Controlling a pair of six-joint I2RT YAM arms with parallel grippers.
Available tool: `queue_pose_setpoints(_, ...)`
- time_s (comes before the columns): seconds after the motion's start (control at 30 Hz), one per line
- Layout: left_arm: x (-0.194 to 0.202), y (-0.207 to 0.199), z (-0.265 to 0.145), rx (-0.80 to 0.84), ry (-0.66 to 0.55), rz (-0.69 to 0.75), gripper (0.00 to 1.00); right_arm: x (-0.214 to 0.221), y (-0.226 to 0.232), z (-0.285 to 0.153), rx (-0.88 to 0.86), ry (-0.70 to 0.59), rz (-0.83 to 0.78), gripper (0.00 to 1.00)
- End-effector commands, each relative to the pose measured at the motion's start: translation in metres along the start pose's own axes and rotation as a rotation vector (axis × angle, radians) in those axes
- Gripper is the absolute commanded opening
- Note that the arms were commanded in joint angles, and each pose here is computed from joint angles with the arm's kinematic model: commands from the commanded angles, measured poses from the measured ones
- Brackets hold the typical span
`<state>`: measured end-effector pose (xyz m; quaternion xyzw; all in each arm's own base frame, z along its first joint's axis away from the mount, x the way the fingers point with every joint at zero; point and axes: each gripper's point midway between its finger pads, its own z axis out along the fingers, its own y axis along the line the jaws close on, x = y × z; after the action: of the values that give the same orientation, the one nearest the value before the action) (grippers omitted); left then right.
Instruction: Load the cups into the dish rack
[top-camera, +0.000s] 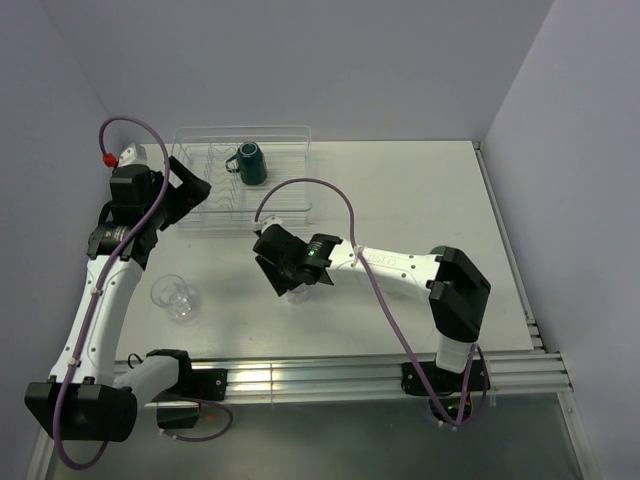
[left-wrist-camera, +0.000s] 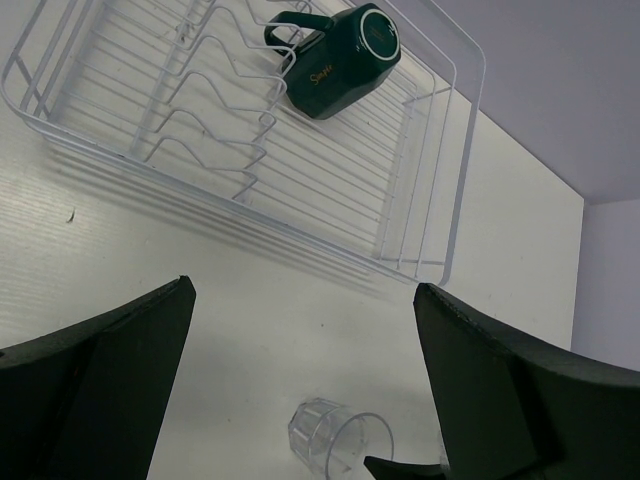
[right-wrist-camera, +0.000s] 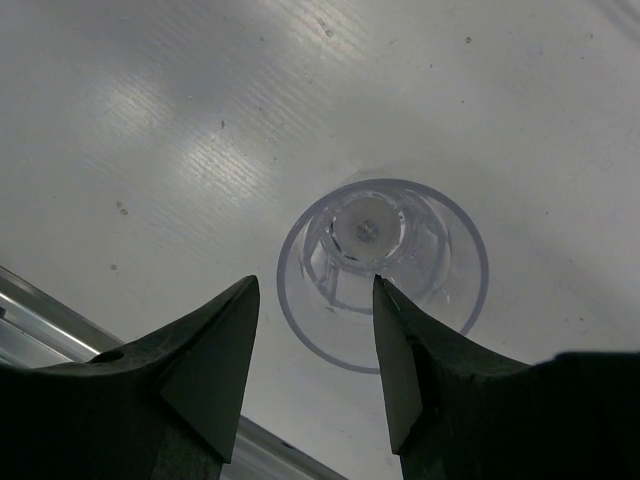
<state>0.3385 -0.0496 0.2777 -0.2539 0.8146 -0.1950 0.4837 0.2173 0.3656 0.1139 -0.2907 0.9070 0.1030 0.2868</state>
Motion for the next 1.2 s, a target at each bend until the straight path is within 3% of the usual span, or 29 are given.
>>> queue_pose_setpoints(0.0,-0.007,-0.005,-0.001,0.032,-0.025,0.012,0.99,-0.008,0.012,0.004,-0.023,-0.020,0.004,0.57)
queue_pose_setpoints(0.27,-0.003,-0.004,0.002,0.033,-0.014,0.009,0.99,0.000,0.016,0.021,-0.022,0.010,-0.006,0.53)
queue_pose_setpoints(0.43,-0.001,-0.003,0.003,0.032,-0.008,0.008,0.99,0.005,0.019,0.031,-0.026,0.036,-0.017,0.45)
queue_pose_setpoints(0.5,0.000,-0.003,0.004,0.031,-0.004,0.007,0.99,0.006,0.018,0.033,-0.024,0.040,-0.020,0.38)
queue_pose_setpoints(0.63,0.002,-0.007,0.004,0.054,0.009,-0.008,0.99,0.002,0.015,0.026,-0.020,0.022,-0.020,0.00)
queue_pose_setpoints(0.83,0.013,-0.026,0.005,0.164,0.054,-0.056,0.99,-0.052,0.000,-0.028,-0.117,-0.125,0.053,0.00)
queue_pose_setpoints(1.17,0.009,-0.105,-0.004,0.598,0.128,-0.141,0.99,-0.175,-0.078,-0.157,-0.600,-0.496,0.382,0.00)
